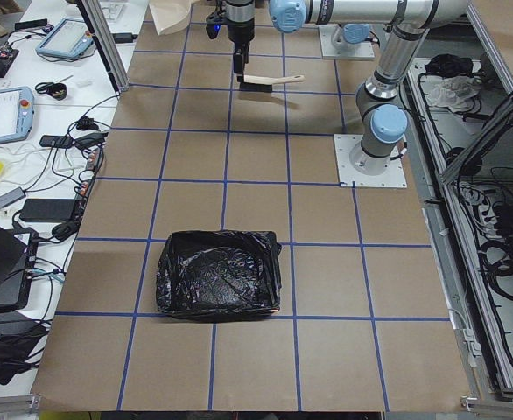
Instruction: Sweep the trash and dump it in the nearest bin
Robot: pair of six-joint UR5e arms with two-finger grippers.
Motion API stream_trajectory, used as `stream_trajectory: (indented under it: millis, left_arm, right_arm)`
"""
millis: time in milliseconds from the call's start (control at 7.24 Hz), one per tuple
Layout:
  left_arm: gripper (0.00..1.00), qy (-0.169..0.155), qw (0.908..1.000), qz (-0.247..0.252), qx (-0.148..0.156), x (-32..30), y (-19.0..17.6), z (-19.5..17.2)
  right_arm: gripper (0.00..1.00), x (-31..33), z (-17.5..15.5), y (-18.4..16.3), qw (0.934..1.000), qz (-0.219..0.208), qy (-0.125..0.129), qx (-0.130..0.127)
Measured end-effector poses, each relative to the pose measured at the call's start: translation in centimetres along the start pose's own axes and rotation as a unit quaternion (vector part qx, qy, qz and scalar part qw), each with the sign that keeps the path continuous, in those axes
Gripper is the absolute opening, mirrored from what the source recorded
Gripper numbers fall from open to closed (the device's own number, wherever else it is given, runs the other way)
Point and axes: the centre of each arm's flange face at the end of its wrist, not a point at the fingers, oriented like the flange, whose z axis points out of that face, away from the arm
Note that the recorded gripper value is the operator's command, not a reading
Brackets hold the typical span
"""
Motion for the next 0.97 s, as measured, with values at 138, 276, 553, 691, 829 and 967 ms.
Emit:
stream_trajectory:
  millis: [138, 276, 553, 691, 829, 967]
  left_arm:
    - [1.00, -0.001, 1.0000, 0.000, 0.000, 0.0, 0.0, 0.0]
    - [1.00, -0.001, 1.0000, 0.000, -0.001, 0.0, 0.0, 0.1]
    - [1.00, -0.001, 1.0000, 0.001, -0.001, 0.0, 0.0, 0.1]
    - [1.00, -0.001, 1.0000, 0.001, -0.002, 0.0, 0.0, 0.2]
    - [1.00, -0.002, 1.0000, 0.001, -0.003, 0.0, 0.0, 0.2]
    - [1.00, -0.001, 1.0000, 0.001, -0.003, 0.0, 0.0, 0.2]
  right_arm:
    - [0.00, -5.9, 1.3, -0.6, 0.9994, 0.032, -0.009, -0.007]
    - [0.00, -11.0, 2.3, -0.7, 0.9981, 0.059, -0.013, -0.012]
    - [0.00, -20.3, 5.1, -0.5, 0.9964, 0.083, -0.012, -0.010]
    - [0.00, -24.0, 6.5, 0.0, 0.9951, 0.098, -0.011, -0.012]
    - [0.00, -26.1, 7.4, 0.4, 0.9943, 0.105, -0.010, -0.015]
    - [0.00, -27.0, 8.1, 0.8, 0.9939, 0.108, -0.008, -0.019]
